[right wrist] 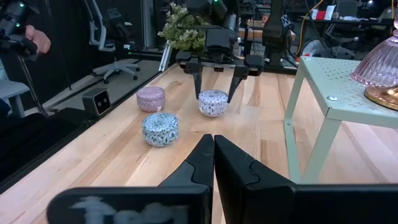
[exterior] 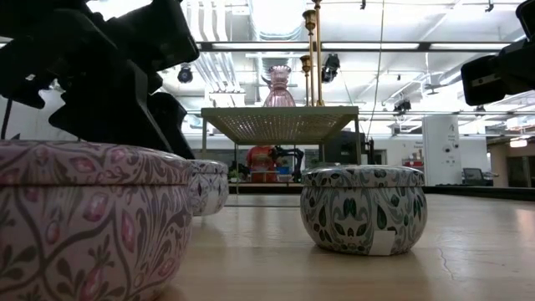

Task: Pick & Place candle stick holders
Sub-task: Put the white scented candle on the shelf

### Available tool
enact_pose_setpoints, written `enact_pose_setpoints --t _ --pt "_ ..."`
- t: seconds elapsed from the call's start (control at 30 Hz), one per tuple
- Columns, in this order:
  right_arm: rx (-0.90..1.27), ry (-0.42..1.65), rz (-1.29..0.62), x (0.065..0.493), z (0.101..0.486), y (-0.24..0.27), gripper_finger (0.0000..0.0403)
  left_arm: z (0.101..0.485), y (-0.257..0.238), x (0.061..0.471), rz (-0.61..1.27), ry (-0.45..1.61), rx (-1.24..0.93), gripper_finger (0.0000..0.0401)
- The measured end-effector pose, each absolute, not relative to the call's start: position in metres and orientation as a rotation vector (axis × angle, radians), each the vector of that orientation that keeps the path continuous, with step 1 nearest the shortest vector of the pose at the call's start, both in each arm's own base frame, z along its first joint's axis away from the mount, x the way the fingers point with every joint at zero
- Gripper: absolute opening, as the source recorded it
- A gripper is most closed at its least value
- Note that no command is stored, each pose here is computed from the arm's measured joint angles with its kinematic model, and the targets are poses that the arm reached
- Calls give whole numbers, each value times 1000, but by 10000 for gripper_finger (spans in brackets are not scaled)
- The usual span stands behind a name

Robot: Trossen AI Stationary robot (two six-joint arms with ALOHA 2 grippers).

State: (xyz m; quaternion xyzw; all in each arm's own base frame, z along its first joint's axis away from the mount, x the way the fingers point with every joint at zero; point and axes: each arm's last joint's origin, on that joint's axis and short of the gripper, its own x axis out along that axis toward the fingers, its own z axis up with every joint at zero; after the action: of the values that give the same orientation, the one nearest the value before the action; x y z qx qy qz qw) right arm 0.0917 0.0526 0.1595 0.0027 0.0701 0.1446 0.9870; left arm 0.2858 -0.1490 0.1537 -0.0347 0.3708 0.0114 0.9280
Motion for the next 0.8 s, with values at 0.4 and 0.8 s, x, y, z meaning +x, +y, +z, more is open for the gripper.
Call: enact_pose_setpoints --t 0.4,0.8 --pt "5 141 291 92 159 53 8 162 -151 290 27 735 -79 304" --pt "5 141 291 92 160 53 8 207 -143 283 26 710 -78 304"
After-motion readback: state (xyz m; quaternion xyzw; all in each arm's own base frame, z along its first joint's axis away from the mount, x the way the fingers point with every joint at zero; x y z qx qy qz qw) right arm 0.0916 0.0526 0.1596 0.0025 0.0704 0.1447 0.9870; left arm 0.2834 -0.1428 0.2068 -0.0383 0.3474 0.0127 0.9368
